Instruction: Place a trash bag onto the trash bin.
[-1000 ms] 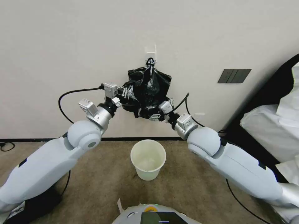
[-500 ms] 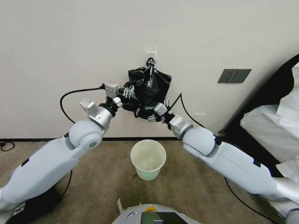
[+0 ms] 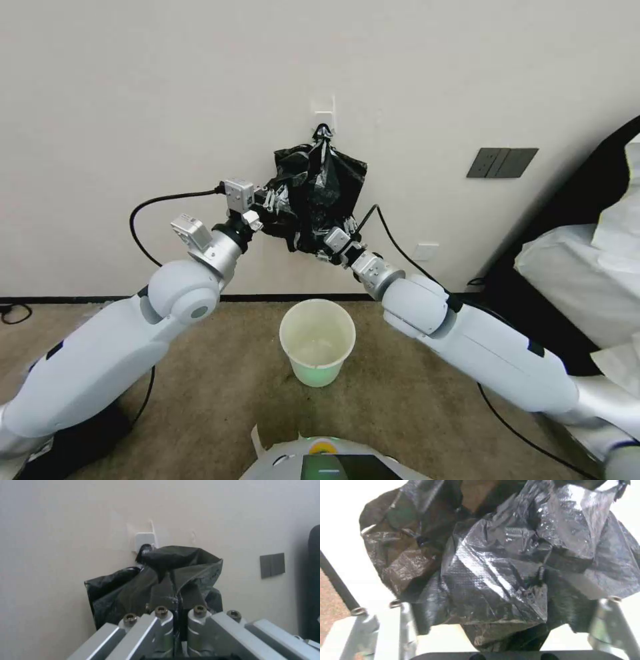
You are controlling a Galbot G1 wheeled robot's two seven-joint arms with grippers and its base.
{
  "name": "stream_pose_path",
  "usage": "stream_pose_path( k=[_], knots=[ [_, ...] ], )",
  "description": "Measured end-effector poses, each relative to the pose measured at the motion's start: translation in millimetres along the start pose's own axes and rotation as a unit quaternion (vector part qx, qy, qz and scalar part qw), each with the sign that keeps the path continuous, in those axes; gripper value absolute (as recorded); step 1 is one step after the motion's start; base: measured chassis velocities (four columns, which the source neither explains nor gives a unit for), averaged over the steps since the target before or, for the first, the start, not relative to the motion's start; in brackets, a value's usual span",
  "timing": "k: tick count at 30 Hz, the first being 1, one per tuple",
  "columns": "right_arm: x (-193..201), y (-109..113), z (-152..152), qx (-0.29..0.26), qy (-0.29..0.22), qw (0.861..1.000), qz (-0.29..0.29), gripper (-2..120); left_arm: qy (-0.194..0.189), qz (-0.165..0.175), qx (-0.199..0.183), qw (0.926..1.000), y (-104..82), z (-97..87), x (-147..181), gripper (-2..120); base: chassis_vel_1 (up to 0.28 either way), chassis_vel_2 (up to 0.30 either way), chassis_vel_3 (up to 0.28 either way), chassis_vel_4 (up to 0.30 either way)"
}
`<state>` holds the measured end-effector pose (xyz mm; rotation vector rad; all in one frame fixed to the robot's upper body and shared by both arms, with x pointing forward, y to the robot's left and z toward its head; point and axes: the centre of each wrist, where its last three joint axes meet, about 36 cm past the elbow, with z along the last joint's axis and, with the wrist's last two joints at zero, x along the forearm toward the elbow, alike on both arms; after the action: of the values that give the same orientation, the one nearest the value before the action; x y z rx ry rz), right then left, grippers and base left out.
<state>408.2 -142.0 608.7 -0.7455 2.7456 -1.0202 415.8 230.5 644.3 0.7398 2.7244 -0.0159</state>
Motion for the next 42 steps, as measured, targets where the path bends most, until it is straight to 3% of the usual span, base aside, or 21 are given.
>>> stream_pose_path(
  k=[6, 9, 15, 19, 21, 23, 24, 27, 28, 31, 32, 34, 35, 37, 38, 39, 40, 41, 42],
  knots=[
    [3, 2, 7, 0.009, -0.005, 1.000, 0.021, 52, 0.004, 0.000, 0.002, 1.0000, -1.3, 2.0, 4, 0, 0.000, 0.000, 0.000, 0.000],
    [6, 4, 14, 0.021, -0.014, 0.999, 0.042, 36, 0.005, -0.002, 0.002, 1.0000, -0.7, 1.9, 6, 0, 0.000, 0.000, 0.000, 0.000],
    [9, 5, 20, 0.022, -0.028, 0.997, 0.064, 19, 0.010, -0.005, 0.005, 0.9999, -1.2, 3.8, 12, 0, 0.000, 0.000, 0.000, 0.000],
    [9, 7, 28, -0.032, -0.036, 0.996, 0.074, 5, 0.015, -0.009, 0.008, 0.9998, -1.2, 6.5, 19, 0, 0.000, 0.000, 0.000, 0.000],
    [12, 8, 33, -0.116, -0.042, 0.990, 0.066, 0, 0.017, -0.013, 0.006, 0.9998, -0.5, 6.8, 23, 0, 0.000, 0.000, 0.000, 0.000],
    [17, 10, 36, -0.204, -0.060, 0.975, 0.055, 0, 0.018, -0.016, 0.004, 0.9997, 0.4, 7.1, 26, 0, 0.000, 0.000, 0.000, 0.000],
    [17, 10, 36, -0.204, -0.060, 0.975, 0.055, 0, 0.018, -0.016, 0.004, 0.9997, 0.4, 7.1, 26, 0, 0.000, 0.000, 0.000, 0.000],
    [26, 12, 39, -0.353, -0.101, 0.929, 0.045, 0, 0.018, -0.022, 0.000, 0.9996, 2.2, 8.4, 29, 0, 0.000, 0.000, 0.000, 0.000],
    [26, 12, 39, -0.353, -0.101, 0.929, 0.045, 0, 0.018, -0.022, 0.000, 0.9996, 2.2, 8.4, 29, 0, 0.000, 0.000, 0.000, 0.000],
    [30, 10, 40, -0.459, -0.123, 0.878, 0.053, 0, 0.020, -0.025, -0.001, 0.9995, 2.5, 9.5, 31, 0, 0.000, 0.000, 0.000, 0.000],
    [30, 10, 40, -0.459, -0.123, 0.878, 0.053, 0, 0.020, -0.025, -0.001, 0.9995, 2.5, 9.5, 31, 0, 0.000, 0.000, 0.000, 0.000],
    [31, 6, 38, -0.513, -0.127, 0.848, 0.049, 0, 0.020, -0.026, -0.002, 0.9995, 2.1, 9.4, 32, 0, 0.000, 0.000, 0.000, 0.000],
    [31, 6, 38, -0.513, -0.127, 0.848, 0.049, 0, 0.020, -0.026, -0.002, 0.9995, 2.1, 9.4, 32, 0, 0.000, 0.000, 0.000, 0.000],
    [32, 0, 35, -0.571, -0.128, 0.810, 0.037, 0, 0.019, -0.029, -0.004, 0.9994, 2.9, 8.4, 33, 0, 0.000, 0.000, 0.000, 0.000],
    [32, 0, 35, -0.571, -0.128, 0.810, 0.037, 0, 0.019, -0.029, -0.004, 0.9994, 2.9, 8.4, 33, 0, 0.000, 0.000, 0.000, 0.000],
    [33, -4, 34, -0.605, -0.130, 0.785, 0.029, 0, 0.017, -0.032, -0.005, 0.9993, 4.0, 7.3, 34, 0, 0.000, 0.000, 0.000, 0.000],
    [33, -6, 34, -0.623, -0.130, 0.771, 0.024, 0, 0.017, -0.033, -0.006, 0.9993, 4.6, 6.9, 34, 0, 0.000, 0.000, 0.000, 0.000],
    [34, -10, 35, -0.658, -0.132, 0.741, 0.015, 0, 0.016, -0.036, -0.008, 0.9992, 6.0, 6.0, 35, 0, 0.000, 0.000, 0.000, 0.000],
    [34, -10, 35, -0.658, -0.132, 0.741, 0.015, 0, 0.016, -0.036, -0.008, 0.9992, 6.0, 6.0, 35, 0, 0.000, 0.000, 0.000, 0.000]
  ],
)
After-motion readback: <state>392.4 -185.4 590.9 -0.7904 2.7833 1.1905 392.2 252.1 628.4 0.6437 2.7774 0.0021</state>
